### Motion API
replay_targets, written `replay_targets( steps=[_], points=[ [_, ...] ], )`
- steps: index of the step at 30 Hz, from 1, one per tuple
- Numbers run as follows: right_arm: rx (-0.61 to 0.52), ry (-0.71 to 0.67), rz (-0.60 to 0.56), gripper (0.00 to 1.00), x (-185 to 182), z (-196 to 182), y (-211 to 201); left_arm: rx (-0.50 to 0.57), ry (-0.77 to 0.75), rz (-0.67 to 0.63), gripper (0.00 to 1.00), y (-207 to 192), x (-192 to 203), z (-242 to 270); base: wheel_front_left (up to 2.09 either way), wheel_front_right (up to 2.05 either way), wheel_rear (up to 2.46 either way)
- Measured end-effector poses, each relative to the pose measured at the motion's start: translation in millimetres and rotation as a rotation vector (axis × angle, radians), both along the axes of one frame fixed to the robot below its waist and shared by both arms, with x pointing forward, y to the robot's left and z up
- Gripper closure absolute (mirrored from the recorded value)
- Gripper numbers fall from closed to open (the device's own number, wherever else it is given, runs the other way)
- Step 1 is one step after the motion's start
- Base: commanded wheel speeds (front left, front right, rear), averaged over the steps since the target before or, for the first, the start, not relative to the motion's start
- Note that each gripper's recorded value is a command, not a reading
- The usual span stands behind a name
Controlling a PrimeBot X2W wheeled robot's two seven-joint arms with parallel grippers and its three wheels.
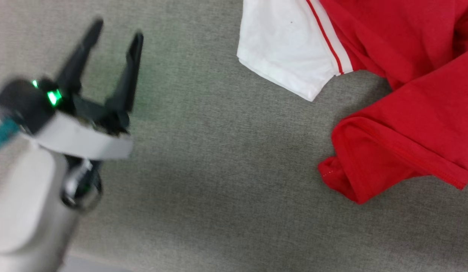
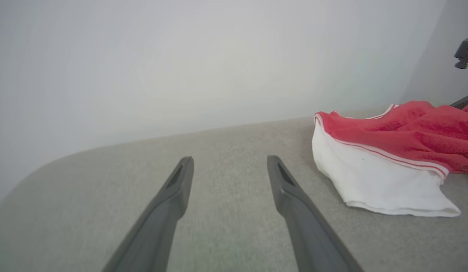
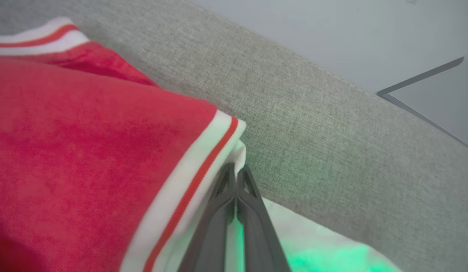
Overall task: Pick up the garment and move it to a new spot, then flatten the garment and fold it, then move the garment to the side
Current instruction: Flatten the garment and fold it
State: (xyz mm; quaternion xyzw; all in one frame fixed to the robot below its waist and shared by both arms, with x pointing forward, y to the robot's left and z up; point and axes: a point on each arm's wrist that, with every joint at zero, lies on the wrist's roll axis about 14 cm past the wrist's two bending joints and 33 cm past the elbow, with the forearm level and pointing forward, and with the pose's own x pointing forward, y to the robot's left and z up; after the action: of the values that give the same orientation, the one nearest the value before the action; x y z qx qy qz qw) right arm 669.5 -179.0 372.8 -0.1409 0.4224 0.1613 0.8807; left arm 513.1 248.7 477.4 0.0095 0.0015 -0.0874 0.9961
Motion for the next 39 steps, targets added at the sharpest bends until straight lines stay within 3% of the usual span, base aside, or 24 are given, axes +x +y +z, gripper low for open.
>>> replay_targets(
  steps=[5, 6, 8, 10, 15, 18, 24, 33, 34, 35, 36, 39],
  points=[
    [-0.01, -0.017, 0.012, 1.0, 3.9, 0.9, -1.0, 0.088, 0.004, -0.14, 0.0, -19.9, 38.9, 28.5, 0.0, 0.0, 0.0],
    [-0.01, -0.018, 0.013, 1.0, 4.5, 1.1, -0.6, 0.092, 0.049, -0.154, 0.0, -21.7, 46.7, 26.7, 0.0, 0.0, 0.0],
    [-0.008, -0.017, 0.016, 1.0, 5.2, 1.1, 0.6, 0.214, 0.167, -0.231, 0.0, -31.2, 53.5, 12.0, 0.0, 0.0, 0.0],
    [-0.009, -0.021, 0.023, 1.0, 6.9, 1.4, 3.5, 0.24, 0.302, -0.258, 0.0, -35.5, 61.5, -3.8, 0.0, 0.0, 0.0],
    [-0.008, -0.026, 0.043, 1.0, 9.6, -1.2, 7.5, 0.141, 0.608, -0.34, 0.0, -62.9, 67.6, -32.7, 0.0, 0.0, 0.0],
    [-0.004, -0.029, 0.049, 1.0, 13.2, -2.7, 9.4, 0.121, 0.666, -0.356, 0.0, -70.4, 80.9, -31.6, 0.0, 0.0, 0.0],
    [-0.004, -0.031, 0.057, 1.0, 17.0, -6.2, 9.7, -0.057, 0.778, -0.437, 0.0, -108.4, 90.4, -38.9, 0.0, 0.0, 0.0],
    [0.007, -0.042, 0.061, 1.0, 20.8, -8.9, 9.1, -0.041, 0.88, -0.462, 0.0, -122.6, 91.2, -72.0, 0.0, 0.0, 0.0],
    [0.01, -0.044, 0.062, 1.0, 20.6, -9.5, 9.6, -0.047, 0.883, -0.462, 0.39, -123.3, 91.5, -73.5, 0.0, 0.0, 0.0],
    [0.019, -0.047, 0.06, 1.0, 20.5, -9.1, 9.9, -0.053, 0.876, -0.458, 0.58, -123.4, 92.8, -74.2, 0.0, 0.0, 0.0],
    [0.025, -0.052, 0.06, 1.0, 20.4, -8.4, 10.6, -0.057, 0.871, -0.453, 0.97, -122.8, 93.8, -74.6, 0.0, 0.0, 0.0],
    [0.037, -0.082, 0.065, 1.0, 20.5, -2.8, 12.3, -0.067, 0.83, -0.43, 1.0, -118.9, 97.8, -70.6, 0.0, 0.0, 0.0]
  ],
)
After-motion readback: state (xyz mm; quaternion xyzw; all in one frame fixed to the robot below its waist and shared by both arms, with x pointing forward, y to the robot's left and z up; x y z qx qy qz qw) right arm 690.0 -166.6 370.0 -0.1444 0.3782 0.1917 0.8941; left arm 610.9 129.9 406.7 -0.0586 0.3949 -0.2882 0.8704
